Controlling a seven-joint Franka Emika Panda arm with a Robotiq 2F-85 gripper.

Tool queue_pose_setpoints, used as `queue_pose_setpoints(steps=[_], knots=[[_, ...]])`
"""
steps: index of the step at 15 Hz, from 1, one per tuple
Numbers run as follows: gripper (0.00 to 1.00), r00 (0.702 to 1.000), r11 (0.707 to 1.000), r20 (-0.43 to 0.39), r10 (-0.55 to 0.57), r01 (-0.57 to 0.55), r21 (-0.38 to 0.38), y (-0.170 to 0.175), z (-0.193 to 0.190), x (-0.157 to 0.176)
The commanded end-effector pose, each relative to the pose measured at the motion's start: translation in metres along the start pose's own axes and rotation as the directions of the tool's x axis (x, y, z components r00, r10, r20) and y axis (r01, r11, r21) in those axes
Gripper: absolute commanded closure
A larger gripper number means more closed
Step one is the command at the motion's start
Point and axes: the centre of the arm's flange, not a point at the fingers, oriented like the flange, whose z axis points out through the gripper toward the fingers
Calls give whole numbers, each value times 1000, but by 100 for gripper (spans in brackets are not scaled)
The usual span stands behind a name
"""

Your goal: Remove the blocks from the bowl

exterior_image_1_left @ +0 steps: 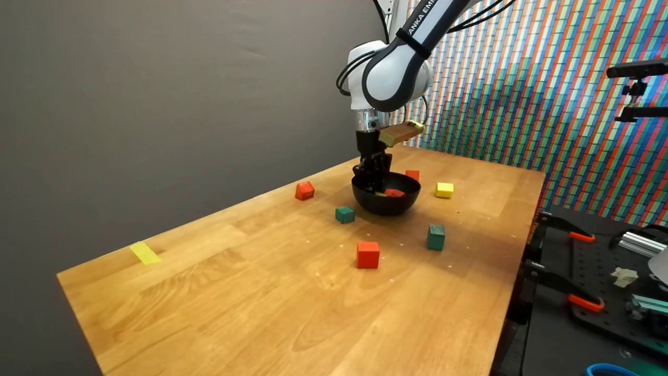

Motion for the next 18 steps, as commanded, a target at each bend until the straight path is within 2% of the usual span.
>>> queue_pose_setpoints(steps=[1,2,4,5,7,9,12,14,18], knots=[[78,1000,999,-3,14,-14,37,1,-17,1],[78,999,999,-28,25,-24,25,1,-27,-1],[78,990,999,-137,35,-40,-29,7,-55,-2],[78,982,997,-185,41,-51,-53,12,-65,5],[78,964,991,-238,114,-129,-45,30,-77,29],[78,947,979,-258,193,-204,-17,46,-82,49],[78,939,977,-274,209,-210,29,63,-99,58],[78,914,959,-303,269,-282,2,74,-105,69],[78,881,919,-300,367,-394,-33,91,-85,111]])
